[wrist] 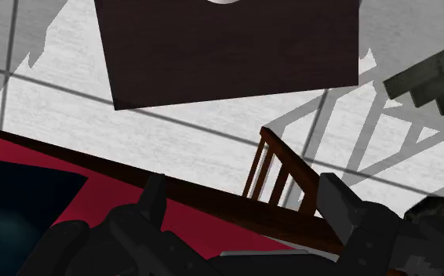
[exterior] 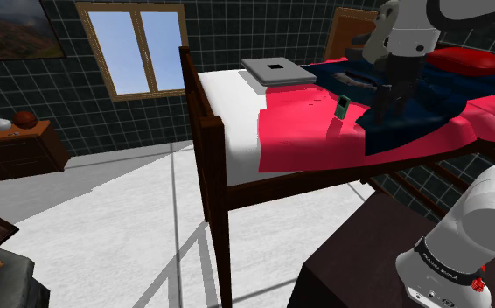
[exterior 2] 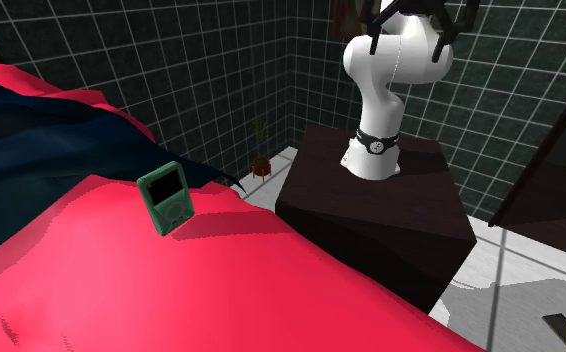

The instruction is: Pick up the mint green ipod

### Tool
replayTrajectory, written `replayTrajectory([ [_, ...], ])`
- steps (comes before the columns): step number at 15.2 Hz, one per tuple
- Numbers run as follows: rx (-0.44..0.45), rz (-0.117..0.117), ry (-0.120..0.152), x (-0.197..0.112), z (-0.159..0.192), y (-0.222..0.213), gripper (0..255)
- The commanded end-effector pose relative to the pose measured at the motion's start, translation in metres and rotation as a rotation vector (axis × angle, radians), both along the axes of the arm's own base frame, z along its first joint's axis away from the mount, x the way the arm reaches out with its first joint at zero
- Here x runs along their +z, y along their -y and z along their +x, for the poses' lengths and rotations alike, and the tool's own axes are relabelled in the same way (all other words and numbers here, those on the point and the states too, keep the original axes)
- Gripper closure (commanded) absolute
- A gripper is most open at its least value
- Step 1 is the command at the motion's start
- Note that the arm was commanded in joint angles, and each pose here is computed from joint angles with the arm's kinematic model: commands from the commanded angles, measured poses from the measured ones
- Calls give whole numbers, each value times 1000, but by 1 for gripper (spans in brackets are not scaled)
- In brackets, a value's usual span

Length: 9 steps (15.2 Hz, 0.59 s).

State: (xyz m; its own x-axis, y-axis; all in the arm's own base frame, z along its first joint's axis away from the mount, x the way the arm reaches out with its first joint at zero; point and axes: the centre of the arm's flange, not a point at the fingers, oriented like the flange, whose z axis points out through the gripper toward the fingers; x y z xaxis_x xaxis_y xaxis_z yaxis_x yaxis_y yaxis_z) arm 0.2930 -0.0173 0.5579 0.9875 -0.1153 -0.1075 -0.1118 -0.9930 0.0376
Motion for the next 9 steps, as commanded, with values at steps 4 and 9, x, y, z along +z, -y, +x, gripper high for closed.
replayTrajectory([
  [4,87,1,-3,-8,12,36,0],
  [9,231,3,-8,-21,37,93,0],
])
